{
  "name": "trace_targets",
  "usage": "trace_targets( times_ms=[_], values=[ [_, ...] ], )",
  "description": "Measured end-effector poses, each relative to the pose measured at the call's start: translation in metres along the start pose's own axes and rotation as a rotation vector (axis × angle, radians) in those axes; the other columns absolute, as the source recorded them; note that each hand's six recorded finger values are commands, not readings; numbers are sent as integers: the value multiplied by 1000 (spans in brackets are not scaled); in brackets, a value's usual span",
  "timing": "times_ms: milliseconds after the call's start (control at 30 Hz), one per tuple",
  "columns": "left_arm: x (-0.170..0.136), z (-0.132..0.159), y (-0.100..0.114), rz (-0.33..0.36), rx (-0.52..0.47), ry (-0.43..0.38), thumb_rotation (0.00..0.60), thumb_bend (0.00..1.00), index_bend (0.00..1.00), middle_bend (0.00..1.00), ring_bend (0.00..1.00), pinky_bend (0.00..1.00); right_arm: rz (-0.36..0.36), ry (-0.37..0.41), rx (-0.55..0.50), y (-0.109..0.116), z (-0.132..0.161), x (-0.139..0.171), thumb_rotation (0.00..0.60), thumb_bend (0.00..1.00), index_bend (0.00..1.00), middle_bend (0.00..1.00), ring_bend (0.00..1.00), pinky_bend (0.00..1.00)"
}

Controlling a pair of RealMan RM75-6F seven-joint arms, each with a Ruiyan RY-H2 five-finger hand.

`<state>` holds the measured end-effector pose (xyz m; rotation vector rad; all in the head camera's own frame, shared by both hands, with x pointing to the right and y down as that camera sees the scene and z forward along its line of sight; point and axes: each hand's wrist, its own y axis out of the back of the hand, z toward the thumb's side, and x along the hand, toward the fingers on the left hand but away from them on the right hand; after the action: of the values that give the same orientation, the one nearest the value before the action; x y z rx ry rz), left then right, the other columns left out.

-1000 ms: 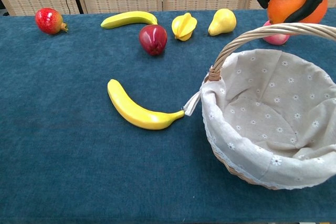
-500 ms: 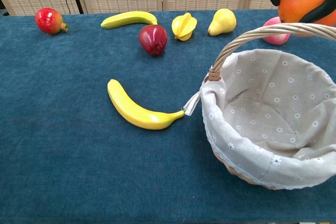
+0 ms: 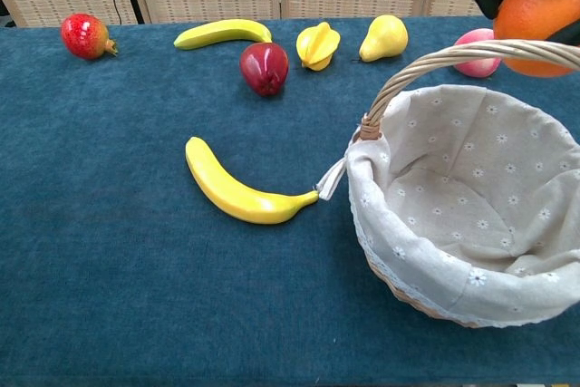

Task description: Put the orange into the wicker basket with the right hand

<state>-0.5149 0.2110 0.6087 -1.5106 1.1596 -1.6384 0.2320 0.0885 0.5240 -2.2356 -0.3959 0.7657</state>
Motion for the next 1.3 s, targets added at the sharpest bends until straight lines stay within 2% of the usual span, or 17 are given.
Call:
trace_targets(
  times_ms=[100,300,433,933,1133,1300],
  values=[
    [0,1,1,1,0,-3,600,153,86,0,0,0,1,6,-5,-1,3,2,600,251,642,438,534,579],
    [0,4,-1,-5,3,-10,600,155,86,0,0,0,11,-4,-32,-3,0,4,600,86,420,248,321,378],
    [0,5,-1,-6,2,-13,600,154,86,0,0,0,18,-7,-23,-2,-1,3,600,18,324,164,232,302],
    [0,5,-3,-10,0,-13,600,154,86,0,0,0,33,-22,59,3,-2,-1,600,10,296,142,203,280],
    [-3,4,-2,-3,1,-13,600,153,86,0,0,0,-20,-132,108,17,-34,-12,600,10,298,142,202,280],
    [-9,3,1,9,1,-14,600,152,86,0,0,0,-47,-267,122,17,-79,-25,600,10,300,141,202,280]
  ],
)
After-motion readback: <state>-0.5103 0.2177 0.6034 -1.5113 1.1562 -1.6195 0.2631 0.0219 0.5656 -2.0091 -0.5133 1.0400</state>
